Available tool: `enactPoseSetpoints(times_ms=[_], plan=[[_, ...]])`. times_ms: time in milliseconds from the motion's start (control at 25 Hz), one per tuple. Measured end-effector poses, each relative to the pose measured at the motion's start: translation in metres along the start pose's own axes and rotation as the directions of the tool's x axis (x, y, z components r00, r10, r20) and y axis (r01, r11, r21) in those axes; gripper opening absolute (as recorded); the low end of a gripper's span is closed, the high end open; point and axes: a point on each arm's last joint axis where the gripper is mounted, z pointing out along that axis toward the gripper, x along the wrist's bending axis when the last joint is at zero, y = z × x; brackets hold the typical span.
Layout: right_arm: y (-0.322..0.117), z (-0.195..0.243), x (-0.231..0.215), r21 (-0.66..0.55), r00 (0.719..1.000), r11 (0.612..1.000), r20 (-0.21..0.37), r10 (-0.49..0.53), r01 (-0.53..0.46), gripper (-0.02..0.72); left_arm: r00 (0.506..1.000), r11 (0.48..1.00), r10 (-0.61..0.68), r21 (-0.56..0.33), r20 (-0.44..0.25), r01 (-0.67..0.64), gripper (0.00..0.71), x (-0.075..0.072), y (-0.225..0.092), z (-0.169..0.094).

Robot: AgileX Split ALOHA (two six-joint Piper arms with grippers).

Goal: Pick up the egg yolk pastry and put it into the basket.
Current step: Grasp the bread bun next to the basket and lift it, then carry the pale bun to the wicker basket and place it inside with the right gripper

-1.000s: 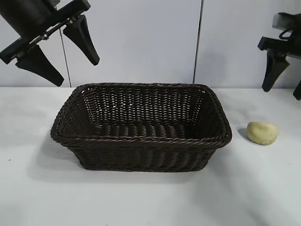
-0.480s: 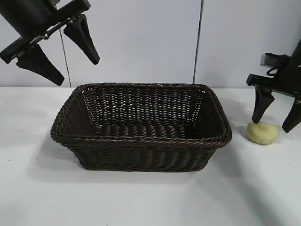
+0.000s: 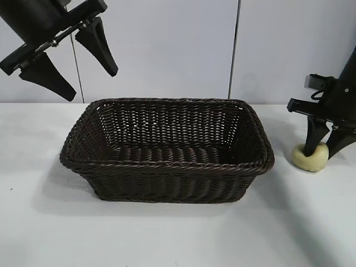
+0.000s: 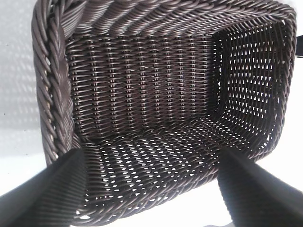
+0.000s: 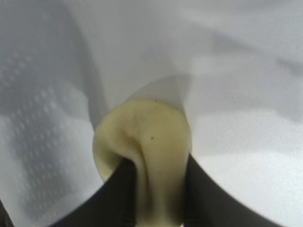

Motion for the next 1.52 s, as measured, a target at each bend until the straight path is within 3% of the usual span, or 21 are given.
enactPoseSetpoints(times_ms=[480,800,920,1080,1280,1520], plan=[[-0.005,-0.120,0.031,-0.207,0.995,0.977,-0.074,-0.064,0.048,0.094,1.000,1.000,0.000,0.004,0.000,0.000,0.561,0.000,0.000,0.000],[-0.014,-0.130,0.044,-0.184,0.984,0.979,-0.138,-0.114,0.088,0.092,1.000,1.000,0.000,0.004,0.000,0.000,0.561,0.000,0.000,0.000],[-0.018,-0.126,0.063,-0.175,0.975,0.974,-0.142,-0.171,0.145,0.092,1.000,1.000,0.000,0.004,0.000,0.000,0.561,0.000,0.000,0.000],[-0.029,-0.117,0.107,-0.155,0.949,0.955,-0.153,-0.275,0.252,0.092,1.000,1.000,0.000,0.004,0.000,0.000,0.561,0.000,0.000,0.000],[-0.053,-0.105,0.167,-0.136,0.895,0.909,-0.170,-0.413,0.394,0.087,1.000,1.000,0.000,0.004,0.000,0.000,0.561,0.000,0.000,0.000],[-0.080,-0.094,0.219,-0.149,0.848,0.855,-0.126,-0.515,0.498,0.087,1.000,1.000,0.000,0.004,0.000,0.000,0.561,0.000,0.000,0.000]])
